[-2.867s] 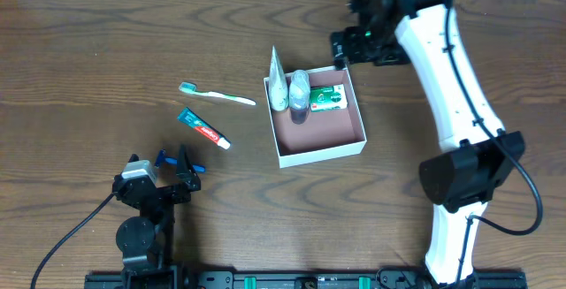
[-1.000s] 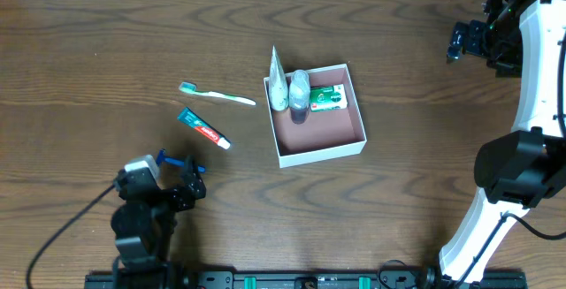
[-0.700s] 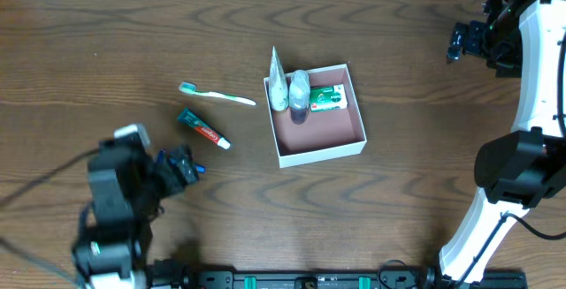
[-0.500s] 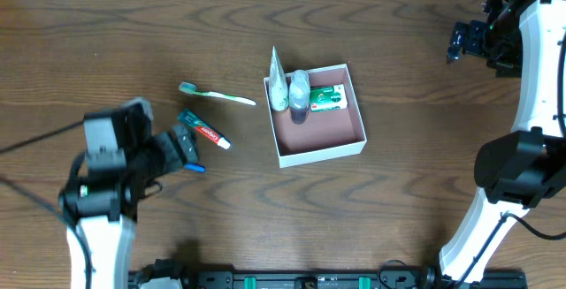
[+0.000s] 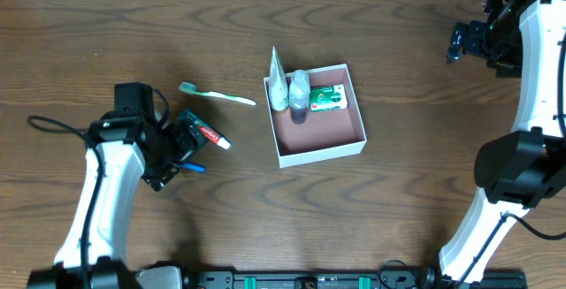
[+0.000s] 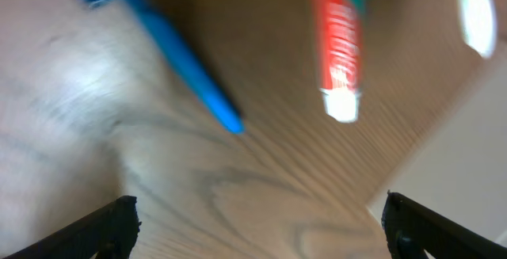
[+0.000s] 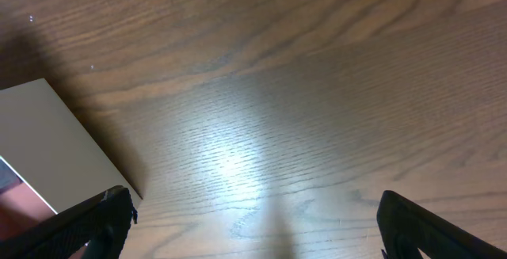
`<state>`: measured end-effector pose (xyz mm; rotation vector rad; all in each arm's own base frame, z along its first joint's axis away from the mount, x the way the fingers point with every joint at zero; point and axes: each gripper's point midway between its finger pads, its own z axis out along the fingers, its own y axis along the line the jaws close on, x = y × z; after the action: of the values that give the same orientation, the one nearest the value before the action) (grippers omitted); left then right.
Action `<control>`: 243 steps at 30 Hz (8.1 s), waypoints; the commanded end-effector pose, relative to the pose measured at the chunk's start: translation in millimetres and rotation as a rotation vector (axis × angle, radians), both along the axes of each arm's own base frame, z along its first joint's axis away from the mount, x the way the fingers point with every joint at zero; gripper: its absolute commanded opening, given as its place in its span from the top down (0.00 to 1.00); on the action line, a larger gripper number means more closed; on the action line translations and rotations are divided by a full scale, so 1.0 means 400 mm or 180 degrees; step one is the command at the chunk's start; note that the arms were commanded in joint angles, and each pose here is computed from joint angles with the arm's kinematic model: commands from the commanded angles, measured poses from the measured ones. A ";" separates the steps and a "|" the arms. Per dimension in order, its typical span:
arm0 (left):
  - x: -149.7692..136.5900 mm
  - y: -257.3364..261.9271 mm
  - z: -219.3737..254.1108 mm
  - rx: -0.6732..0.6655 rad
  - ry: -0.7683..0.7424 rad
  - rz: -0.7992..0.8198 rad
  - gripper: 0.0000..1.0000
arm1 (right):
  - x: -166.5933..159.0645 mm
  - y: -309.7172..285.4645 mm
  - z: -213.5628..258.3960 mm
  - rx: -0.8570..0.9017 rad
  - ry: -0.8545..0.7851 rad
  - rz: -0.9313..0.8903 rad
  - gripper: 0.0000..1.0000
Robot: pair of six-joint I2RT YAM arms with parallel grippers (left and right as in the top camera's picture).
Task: Pack container
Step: 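Reach the left gripper to the blue razor and grasp it, then carry the blue razor into the box with the left gripper, then release the razor inside the box and withdraw the left gripper, then grasp the Colgate toothpaste tube with the left gripper and lift it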
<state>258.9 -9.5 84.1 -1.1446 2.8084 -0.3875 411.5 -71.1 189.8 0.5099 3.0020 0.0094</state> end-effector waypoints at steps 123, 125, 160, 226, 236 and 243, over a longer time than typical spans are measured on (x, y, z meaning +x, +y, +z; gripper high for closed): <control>0.083 -0.658 0.037 0.2611 -0.1612 -0.6936 0.30 | -0.001 -0.008 0.008 -0.0030 -0.0024 0.0030 0.01; 0.084 -0.660 0.043 0.2620 -0.1648 -0.6919 0.09 | -0.001 -0.008 0.008 -0.0030 -0.0026 0.0030 0.01; 0.146 -0.135 0.405 0.1911 -0.1873 -0.0903 0.02 | -0.001 -0.008 0.008 -0.0030 -0.0024 0.0030 0.01; 0.191 -0.042 -0.254 0.0315 0.0631 -0.0675 0.86 | -0.001 -0.008 0.008 -0.0030 -0.0024 0.0030 0.01; 0.198 -0.042 -0.172 0.0351 0.0455 -0.1016 0.87 | -0.001 -0.008 0.008 -0.0030 -0.0024 0.0030 0.01; 0.230 -0.050 0.009 0.0502 -0.0126 -0.1568 0.86 | -0.001 -0.008 0.008 -0.0030 -0.0024 0.0030 0.01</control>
<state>331.1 -28.5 39.1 -0.6242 3.1128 -0.1902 411.5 -71.1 189.8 0.5099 3.0020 0.0094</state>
